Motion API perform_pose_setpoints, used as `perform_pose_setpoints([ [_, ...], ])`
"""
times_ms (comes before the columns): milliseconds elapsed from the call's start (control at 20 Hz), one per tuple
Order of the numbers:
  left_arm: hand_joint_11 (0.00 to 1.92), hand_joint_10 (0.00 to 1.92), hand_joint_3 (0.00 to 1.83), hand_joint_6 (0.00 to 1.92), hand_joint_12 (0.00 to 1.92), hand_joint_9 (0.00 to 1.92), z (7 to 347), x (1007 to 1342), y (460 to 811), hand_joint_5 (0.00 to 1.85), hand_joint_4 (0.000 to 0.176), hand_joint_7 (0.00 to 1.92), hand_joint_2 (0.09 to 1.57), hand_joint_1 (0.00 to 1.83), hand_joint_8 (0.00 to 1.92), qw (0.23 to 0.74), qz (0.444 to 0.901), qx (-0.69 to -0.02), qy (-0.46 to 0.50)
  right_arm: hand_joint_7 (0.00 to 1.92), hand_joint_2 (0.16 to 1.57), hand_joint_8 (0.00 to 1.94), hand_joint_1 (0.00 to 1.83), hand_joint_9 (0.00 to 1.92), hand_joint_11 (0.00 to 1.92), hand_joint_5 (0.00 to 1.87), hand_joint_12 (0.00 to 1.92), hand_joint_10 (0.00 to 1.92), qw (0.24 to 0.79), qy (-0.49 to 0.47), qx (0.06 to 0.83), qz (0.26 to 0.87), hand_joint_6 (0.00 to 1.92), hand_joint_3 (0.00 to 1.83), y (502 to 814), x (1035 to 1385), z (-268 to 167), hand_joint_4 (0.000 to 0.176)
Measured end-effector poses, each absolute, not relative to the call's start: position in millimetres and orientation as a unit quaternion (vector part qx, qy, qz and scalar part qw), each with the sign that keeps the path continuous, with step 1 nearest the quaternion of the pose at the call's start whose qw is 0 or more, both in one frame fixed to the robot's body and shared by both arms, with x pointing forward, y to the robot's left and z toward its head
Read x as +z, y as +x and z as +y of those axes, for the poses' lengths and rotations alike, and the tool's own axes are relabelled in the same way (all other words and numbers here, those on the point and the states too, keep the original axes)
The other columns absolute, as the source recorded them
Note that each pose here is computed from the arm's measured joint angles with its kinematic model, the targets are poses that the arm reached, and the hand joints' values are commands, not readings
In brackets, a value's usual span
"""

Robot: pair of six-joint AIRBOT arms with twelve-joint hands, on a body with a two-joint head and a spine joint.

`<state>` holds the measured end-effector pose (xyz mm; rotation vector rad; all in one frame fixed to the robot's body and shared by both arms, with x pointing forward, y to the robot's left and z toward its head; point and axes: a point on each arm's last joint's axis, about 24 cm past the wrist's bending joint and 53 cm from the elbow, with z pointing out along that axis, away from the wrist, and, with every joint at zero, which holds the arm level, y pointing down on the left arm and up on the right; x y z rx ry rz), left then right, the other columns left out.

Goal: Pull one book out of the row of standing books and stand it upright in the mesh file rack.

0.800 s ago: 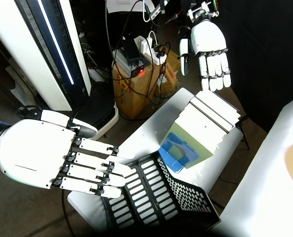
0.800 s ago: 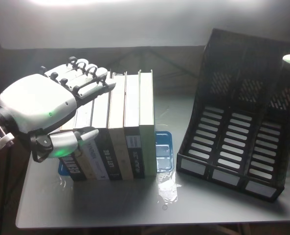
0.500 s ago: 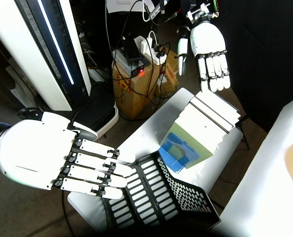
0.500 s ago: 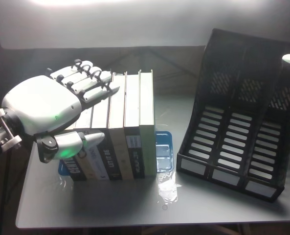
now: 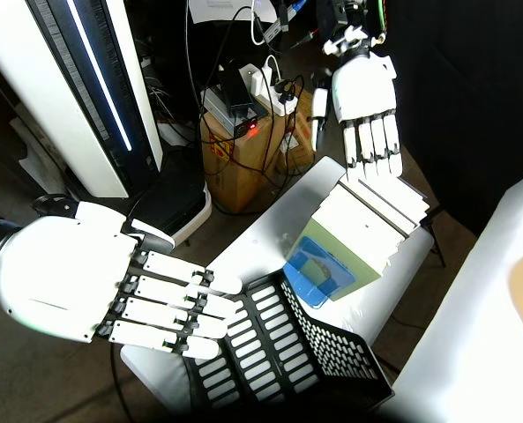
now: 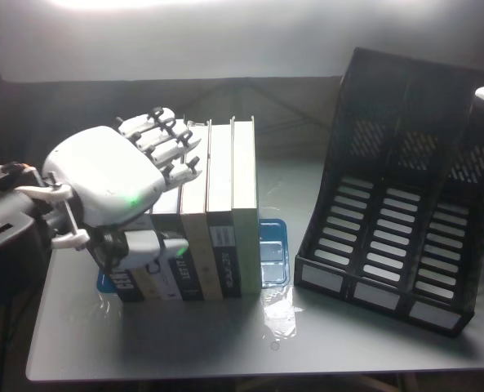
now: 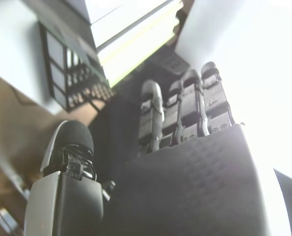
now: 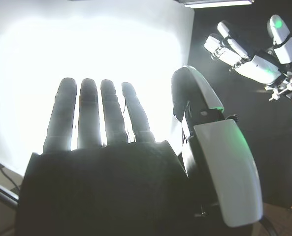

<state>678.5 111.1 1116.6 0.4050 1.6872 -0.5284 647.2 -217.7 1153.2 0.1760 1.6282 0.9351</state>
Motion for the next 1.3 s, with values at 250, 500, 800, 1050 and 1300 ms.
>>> perform_pose_setpoints([
  [250,0.00,0.00,0.00,0.04,0.00,0.00,110.0,1107.1,684.6,0.33,0.032,0.00,1.20,0.00,0.00,0.609,0.743,-0.208,0.184,0.00,1.42,0.00,0.41,0.00,0.01,0.00,0.00,0.00,0.584,0.078,0.401,0.701,0.00,0.00,647.4,1149.7,-216.3,0.000],
  [500,0.00,0.00,0.00,0.03,0.00,0.00,112.3,1097.5,693.1,0.33,0.037,0.00,1.19,0.00,0.00,0.601,0.753,-0.206,0.168,0.00,1.41,0.00,0.39,0.00,0.00,0.00,0.15,0.00,0.583,0.080,0.401,0.702,0.00,0.01,647.8,1147.8,-216.2,0.000],
  [800,0.00,0.00,0.00,0.06,0.00,0.00,109.4,1084.5,697.1,0.42,0.020,0.00,1.19,0.00,0.00,0.587,0.766,-0.204,0.164,0.00,1.42,0.00,0.44,0.00,0.00,0.00,0.24,0.00,0.581,0.086,0.401,0.703,0.00,0.00,648.3,1145.8,-217.4,0.000],
  [1050,0.00,0.00,0.00,0.07,0.00,0.00,108.2,1080.3,693.4,0.64,0.021,0.00,1.19,0.07,0.00,0.590,0.764,-0.206,0.161,0.00,1.42,0.00,0.41,0.00,0.00,0.00,0.28,0.00,0.580,0.088,0.400,0.704,0.00,0.00,647.9,1143.6,-217.7,0.000],
  [1300,0.00,0.00,0.00,0.05,0.00,0.00,106.6,1067.2,671.5,0.63,0.000,0.00,1.21,0.07,0.00,0.585,0.765,-0.211,0.165,0.00,1.41,0.00,0.43,0.00,0.00,0.00,0.37,0.00,0.579,0.089,0.399,0.706,0.00,0.00,647.9,1142.2,-218.5,0.000],
])
